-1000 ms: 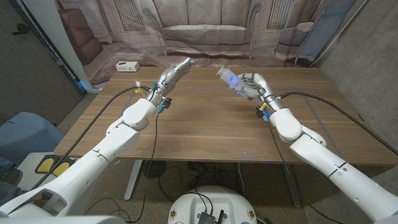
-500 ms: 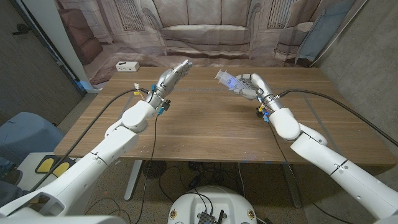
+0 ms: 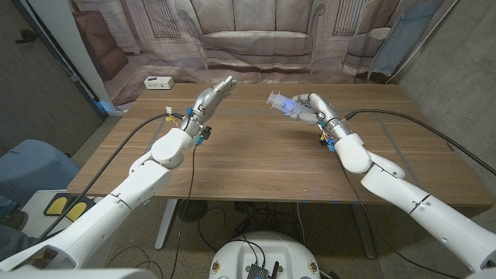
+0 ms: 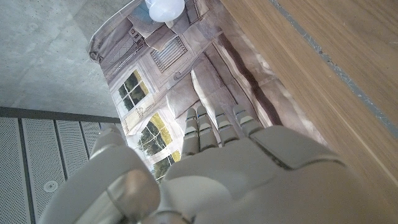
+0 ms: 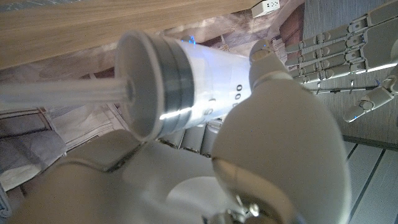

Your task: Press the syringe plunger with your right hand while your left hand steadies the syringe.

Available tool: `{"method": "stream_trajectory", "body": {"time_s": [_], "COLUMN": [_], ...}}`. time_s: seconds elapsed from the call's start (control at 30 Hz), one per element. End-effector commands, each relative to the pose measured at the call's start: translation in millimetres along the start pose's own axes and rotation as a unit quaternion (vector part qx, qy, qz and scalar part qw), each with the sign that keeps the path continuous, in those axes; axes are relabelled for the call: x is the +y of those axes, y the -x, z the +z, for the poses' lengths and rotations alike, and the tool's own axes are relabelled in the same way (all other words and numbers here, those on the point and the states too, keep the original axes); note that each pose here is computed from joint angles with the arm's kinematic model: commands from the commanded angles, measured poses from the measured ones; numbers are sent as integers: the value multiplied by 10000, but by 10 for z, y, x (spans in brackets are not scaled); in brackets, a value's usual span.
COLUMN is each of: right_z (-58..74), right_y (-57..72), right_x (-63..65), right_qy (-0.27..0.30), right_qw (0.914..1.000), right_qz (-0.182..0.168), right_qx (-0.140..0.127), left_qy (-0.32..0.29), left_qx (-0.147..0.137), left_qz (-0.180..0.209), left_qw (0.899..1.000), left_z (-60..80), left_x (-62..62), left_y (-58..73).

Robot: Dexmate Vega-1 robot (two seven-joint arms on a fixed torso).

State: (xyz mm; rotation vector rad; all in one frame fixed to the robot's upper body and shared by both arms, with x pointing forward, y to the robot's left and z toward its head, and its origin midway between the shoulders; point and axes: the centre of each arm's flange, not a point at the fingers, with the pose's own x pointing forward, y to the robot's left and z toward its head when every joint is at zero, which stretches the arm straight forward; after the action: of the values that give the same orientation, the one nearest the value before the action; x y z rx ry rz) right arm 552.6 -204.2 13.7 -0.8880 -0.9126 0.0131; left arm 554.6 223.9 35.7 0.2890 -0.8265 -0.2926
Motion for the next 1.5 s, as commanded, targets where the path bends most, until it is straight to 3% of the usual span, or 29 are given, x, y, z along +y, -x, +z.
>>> {"method": "stream_trajectory", "body": {"time_s": [0.03, 0.33, 0.87, 1.5], "right_z": [-54, -38, -164, -326], "right_y": [-18, -1, -34, -88], "right_x": [9, 75, 160, 347], "right_qy": [687, 1552, 1759, 1666], "right_qw": [9973, 9872, 9832, 9828], "right_qz": [248, 217, 446, 799], "right_qx": [-61, -306, -215, 35], "left_qy": [-15, -340, -89, -62], "left_qx": [-10, 39, 79, 96], "left_qz": [231, 400, 469, 540], "left_qw": [9997, 9986, 9988, 9985], "left_z": [14, 47, 10, -1], "left_x": [47, 52, 147, 140], "left_y": [31, 34, 63, 88]}}
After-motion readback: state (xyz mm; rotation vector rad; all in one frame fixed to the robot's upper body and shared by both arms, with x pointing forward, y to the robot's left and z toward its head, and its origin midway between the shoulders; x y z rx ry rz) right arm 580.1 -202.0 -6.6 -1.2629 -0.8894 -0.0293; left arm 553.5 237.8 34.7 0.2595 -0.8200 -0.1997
